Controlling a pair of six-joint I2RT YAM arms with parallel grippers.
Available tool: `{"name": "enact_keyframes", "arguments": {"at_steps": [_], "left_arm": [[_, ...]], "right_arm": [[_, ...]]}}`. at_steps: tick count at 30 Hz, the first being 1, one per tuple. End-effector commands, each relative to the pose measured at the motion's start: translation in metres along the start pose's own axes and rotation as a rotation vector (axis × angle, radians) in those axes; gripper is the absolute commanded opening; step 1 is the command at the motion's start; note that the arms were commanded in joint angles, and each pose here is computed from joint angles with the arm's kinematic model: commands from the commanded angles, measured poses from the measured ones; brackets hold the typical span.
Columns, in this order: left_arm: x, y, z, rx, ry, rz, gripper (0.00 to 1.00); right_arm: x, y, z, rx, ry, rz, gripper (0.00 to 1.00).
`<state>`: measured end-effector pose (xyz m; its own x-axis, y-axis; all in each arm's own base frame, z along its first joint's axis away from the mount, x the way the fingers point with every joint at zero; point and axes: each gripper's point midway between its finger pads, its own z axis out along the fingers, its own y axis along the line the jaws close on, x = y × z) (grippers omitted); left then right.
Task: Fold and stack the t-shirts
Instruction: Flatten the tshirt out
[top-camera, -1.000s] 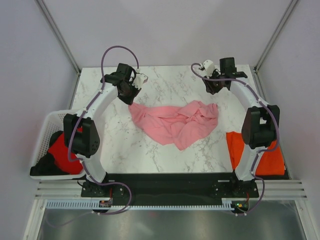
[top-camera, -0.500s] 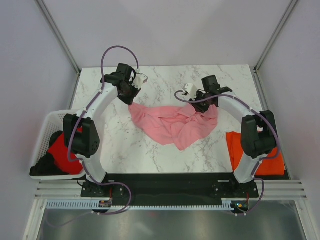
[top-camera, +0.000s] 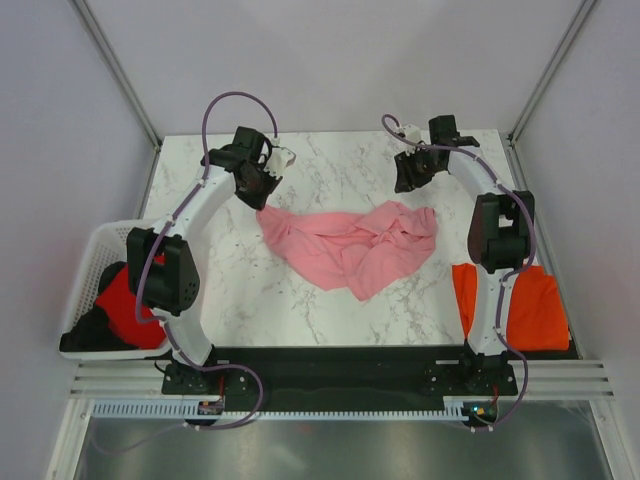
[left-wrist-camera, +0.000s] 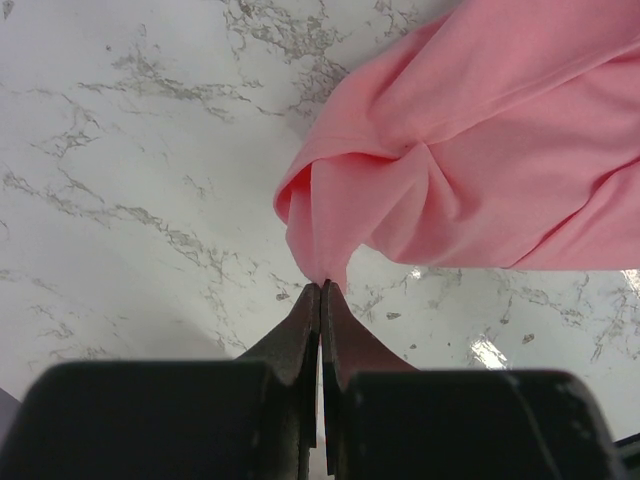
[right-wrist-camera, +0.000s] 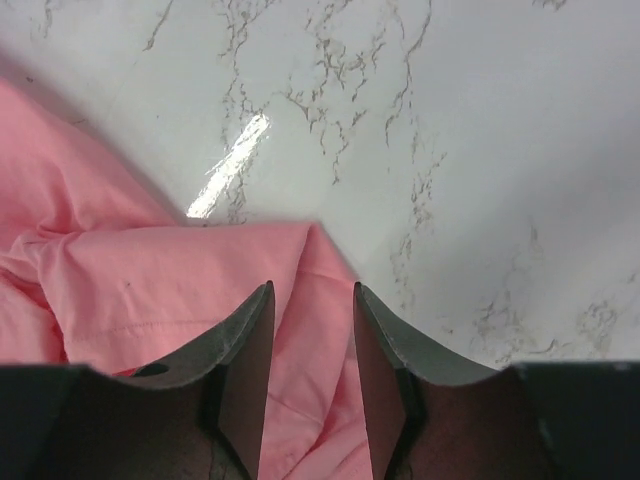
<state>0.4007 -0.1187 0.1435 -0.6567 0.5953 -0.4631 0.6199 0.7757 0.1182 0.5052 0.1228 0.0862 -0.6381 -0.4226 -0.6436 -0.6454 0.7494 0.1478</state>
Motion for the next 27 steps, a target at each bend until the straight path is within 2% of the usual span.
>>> {"name": "enact_keyframes", "arguments": {"at_steps": [1,7,27], "left_arm": [[-0.003,0.006,-0.001,-0.023,-0.007,0.004,0.02],[-0.006,0.005,0.003,-0.008,-0.005,0.004,0.02],[-0.008,0.001,0.009,0.002,0.007,0.012,0.02]], "right_arm": [[-0.010,0.021,-0.014,-0.111,0.006,0.124,0.46],[0.000,0.026,-0.027,-0.186,0.013,0.230,0.48],[0.053,0.024,0.004,-0.223,0.161,0.270,0.48]]}}
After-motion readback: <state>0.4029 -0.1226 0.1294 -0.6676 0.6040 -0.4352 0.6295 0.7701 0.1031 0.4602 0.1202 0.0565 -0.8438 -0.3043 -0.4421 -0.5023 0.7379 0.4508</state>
